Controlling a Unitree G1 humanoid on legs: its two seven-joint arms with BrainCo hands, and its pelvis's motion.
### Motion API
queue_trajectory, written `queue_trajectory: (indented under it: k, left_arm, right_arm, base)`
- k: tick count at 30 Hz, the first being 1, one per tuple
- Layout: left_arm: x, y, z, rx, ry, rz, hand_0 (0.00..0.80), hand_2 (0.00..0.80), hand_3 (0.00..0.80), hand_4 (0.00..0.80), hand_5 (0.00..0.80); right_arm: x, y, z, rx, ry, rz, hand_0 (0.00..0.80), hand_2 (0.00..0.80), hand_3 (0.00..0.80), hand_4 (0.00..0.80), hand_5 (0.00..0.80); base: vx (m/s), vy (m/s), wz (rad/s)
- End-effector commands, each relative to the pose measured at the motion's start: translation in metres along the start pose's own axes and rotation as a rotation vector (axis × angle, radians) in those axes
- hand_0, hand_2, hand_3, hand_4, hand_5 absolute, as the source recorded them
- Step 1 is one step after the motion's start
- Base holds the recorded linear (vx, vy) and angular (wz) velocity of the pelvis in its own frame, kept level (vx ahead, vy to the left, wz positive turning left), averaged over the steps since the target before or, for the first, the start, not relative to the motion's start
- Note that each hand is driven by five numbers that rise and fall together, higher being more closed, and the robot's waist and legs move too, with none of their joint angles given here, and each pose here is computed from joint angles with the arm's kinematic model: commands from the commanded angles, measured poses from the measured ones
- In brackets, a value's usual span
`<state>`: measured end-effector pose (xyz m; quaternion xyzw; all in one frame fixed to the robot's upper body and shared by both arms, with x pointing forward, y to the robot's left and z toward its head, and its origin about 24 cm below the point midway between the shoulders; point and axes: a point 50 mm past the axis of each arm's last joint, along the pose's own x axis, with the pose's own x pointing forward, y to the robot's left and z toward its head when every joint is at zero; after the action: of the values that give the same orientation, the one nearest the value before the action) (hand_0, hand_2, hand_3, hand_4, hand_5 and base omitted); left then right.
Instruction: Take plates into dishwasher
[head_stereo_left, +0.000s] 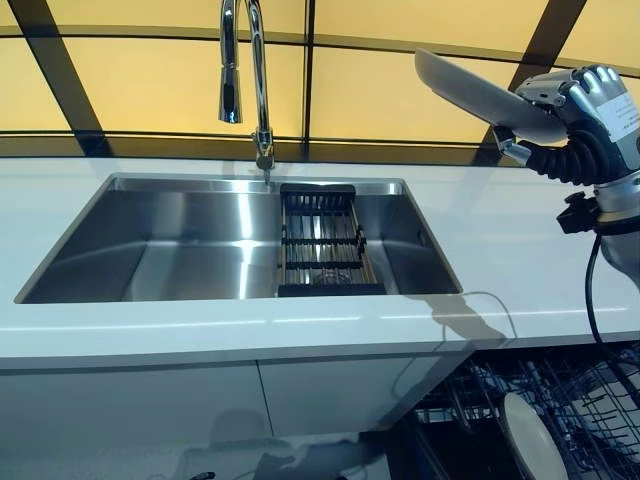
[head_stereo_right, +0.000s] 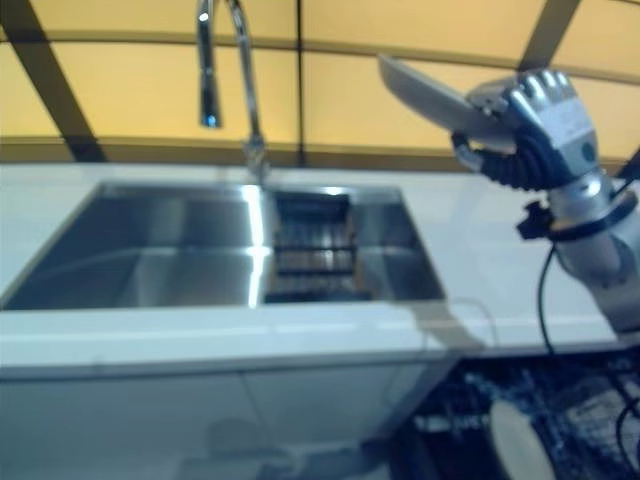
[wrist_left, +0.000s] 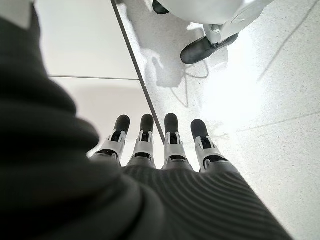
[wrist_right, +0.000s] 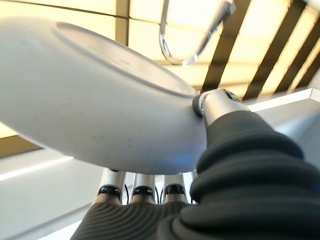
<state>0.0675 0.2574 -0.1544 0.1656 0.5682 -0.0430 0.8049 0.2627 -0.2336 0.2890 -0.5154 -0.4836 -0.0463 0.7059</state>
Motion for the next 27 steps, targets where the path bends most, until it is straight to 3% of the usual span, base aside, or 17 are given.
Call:
queue_trajectory:
  k: [1, 15, 27]
  left_arm:
    - [0.004, -0.001, 0.006, -0.038, -0.009, 0.01, 0.0, 0.0, 0.0, 0.0, 0.0]
    - [0.006, -0.012, 0.009, -0.014, -0.003, -0.008, 0.0, 0.0, 0.0, 0.0, 0.0]
    - [0.007, -0.012, 0.013, -0.041, -0.015, 0.013, 0.0, 0.0, 0.0, 0.0, 0.0]
  right_arm:
    - [0.009, -0.032, -0.004, 0.197, 0.059, -0.266, 0.8, 0.8, 0.8, 0.8, 0.8]
    - [-0.014, 0.007, 0.006, 1.089, 0.127, -0.52, 0.8, 0.8, 0.8, 0.8, 0.8]
    - [-0.023, 0.06, 0.034, 2.156, -0.098, -0.685, 0.8, 0.8, 0.8, 0.8, 0.8]
  base:
    - [-0.075, 0.064, -0.11]
    - [-0.078, 0.048, -0.07]
    - [-0.066, -0.037, -0.28]
